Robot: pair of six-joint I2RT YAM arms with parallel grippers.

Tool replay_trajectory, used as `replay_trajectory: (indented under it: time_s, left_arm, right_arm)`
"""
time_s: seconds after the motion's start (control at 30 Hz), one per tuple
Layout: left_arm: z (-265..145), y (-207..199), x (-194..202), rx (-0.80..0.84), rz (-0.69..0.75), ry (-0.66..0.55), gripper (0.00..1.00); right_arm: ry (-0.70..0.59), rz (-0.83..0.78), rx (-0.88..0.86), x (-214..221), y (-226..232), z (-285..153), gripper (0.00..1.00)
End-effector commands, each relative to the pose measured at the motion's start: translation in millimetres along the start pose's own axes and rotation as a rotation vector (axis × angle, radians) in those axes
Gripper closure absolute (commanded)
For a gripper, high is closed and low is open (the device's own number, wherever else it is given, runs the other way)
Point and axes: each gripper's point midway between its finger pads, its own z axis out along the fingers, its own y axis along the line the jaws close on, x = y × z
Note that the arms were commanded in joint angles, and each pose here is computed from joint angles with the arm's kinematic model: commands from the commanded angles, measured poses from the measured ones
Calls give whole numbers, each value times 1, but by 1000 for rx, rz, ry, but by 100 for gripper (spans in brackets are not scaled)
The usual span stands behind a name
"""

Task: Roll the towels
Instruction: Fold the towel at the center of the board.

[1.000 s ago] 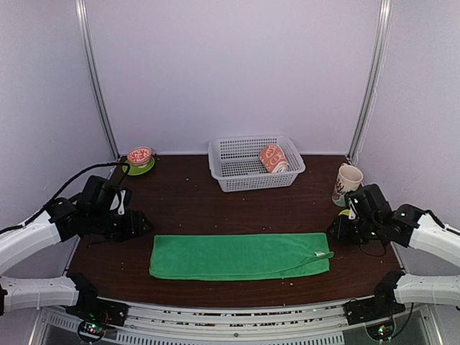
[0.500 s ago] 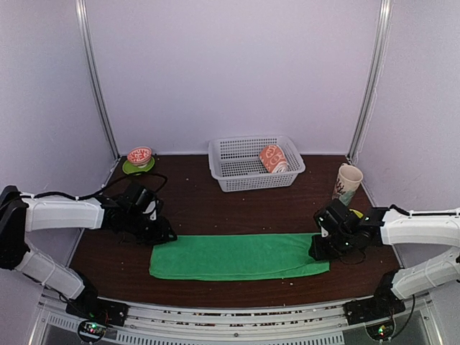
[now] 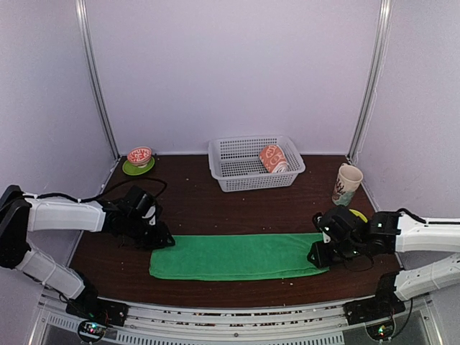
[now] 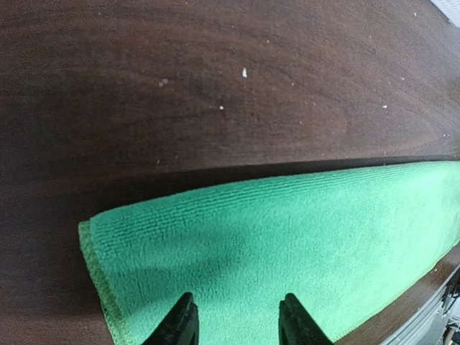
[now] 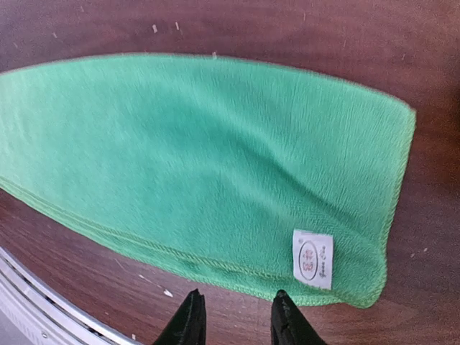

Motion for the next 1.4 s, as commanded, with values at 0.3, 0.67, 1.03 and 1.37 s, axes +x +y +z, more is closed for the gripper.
replay_trajectory:
  time_s: [0.3, 0.67, 1.03, 1.37]
  left_arm:
    - [-35, 9, 2, -22, -1, -97, 54]
    - [-30, 6, -2, -29, 7, -88, 54]
    - [-42, -39, -24, 52, 93, -120, 53]
    - [18, -139, 29, 155, 328, 95, 55]
  right_arm:
    - [-18, 18, 34, -34, 26, 33, 70]
    - [151, -65, -45, 34, 71, 56, 71]
    - [-193, 41, 97, -79, 10, -30, 56]
    - [-141, 177, 211, -92, -44, 20, 70]
